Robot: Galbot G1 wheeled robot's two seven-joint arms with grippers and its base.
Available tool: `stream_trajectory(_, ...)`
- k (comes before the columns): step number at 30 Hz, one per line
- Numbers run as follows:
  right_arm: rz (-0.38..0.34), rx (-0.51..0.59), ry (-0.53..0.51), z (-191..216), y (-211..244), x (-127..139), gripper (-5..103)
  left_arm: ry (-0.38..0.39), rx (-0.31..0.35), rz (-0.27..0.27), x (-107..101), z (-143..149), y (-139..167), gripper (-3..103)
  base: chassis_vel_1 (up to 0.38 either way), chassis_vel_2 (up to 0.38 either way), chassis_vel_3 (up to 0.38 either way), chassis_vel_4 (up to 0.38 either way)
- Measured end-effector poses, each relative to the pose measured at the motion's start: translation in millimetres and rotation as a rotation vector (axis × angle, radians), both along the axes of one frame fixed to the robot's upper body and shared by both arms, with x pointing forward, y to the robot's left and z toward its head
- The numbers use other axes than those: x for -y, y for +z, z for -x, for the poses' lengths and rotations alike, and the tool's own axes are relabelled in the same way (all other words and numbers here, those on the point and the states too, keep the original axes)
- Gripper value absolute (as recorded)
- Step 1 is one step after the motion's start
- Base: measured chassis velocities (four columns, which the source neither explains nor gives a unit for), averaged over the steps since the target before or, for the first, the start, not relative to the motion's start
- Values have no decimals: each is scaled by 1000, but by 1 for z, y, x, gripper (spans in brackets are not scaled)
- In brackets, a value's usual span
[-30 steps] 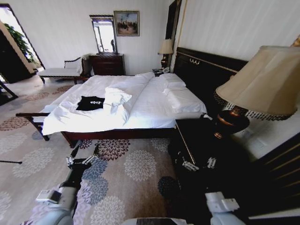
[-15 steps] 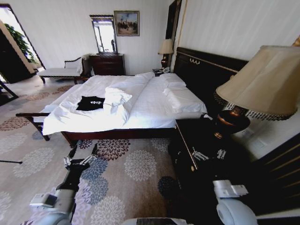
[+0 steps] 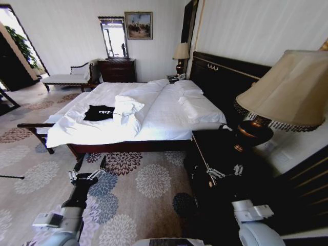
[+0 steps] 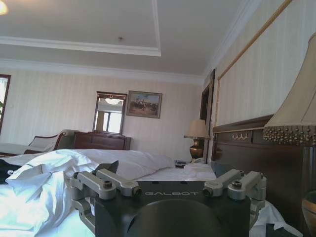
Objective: Fold the clothes on the bed.
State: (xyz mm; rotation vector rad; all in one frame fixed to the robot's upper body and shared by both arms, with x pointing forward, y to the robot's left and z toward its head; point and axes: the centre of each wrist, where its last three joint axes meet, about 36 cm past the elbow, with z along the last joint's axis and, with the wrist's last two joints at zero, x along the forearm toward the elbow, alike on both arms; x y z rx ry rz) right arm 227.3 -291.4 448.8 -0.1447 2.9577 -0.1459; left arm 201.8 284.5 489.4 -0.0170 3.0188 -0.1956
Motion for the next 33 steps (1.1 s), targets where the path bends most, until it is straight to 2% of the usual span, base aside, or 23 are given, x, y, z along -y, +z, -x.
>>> stream_trajectory(33, 8, 16, -33, 7, -6, -6, 100, 13, 6, -8, -6, -7, -10, 100, -22, 18, 22, -21)
